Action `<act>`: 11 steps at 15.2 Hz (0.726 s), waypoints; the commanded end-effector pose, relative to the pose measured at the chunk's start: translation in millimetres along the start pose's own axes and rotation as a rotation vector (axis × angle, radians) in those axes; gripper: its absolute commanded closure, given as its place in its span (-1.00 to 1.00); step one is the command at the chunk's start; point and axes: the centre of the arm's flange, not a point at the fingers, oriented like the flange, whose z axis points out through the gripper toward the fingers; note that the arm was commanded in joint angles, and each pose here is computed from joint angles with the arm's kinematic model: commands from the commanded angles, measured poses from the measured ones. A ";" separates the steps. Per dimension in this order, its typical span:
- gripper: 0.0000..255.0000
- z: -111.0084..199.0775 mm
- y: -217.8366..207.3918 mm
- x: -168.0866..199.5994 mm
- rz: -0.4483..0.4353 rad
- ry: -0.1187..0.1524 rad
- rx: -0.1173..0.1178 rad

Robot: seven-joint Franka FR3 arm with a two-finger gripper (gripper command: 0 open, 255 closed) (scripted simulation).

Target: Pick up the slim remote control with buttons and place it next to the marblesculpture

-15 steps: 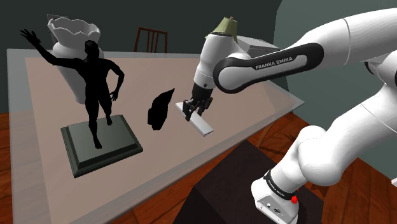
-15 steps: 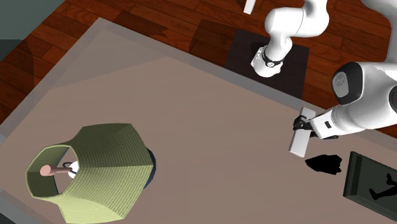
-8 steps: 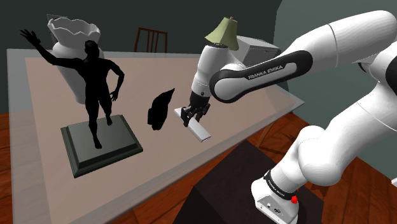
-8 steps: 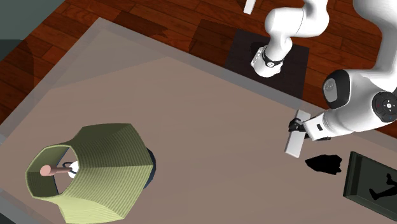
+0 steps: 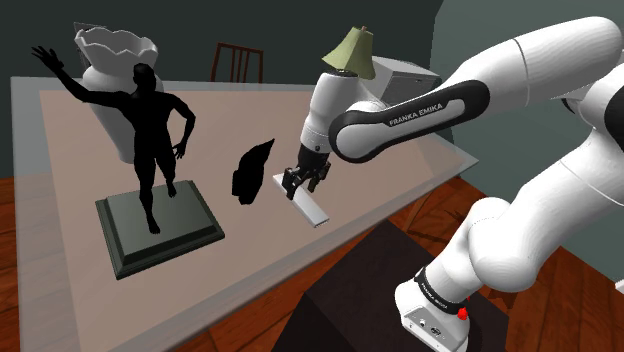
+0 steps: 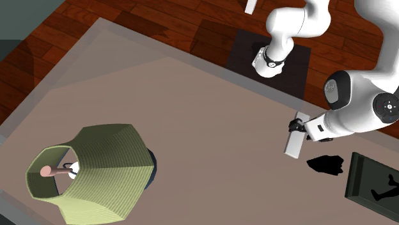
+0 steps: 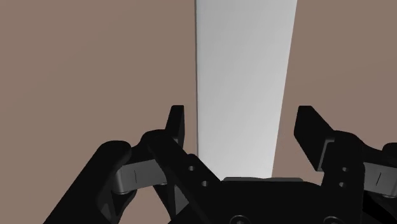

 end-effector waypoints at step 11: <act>-1.00 -50.1 0.0 0.0 0.000 0.000 0.000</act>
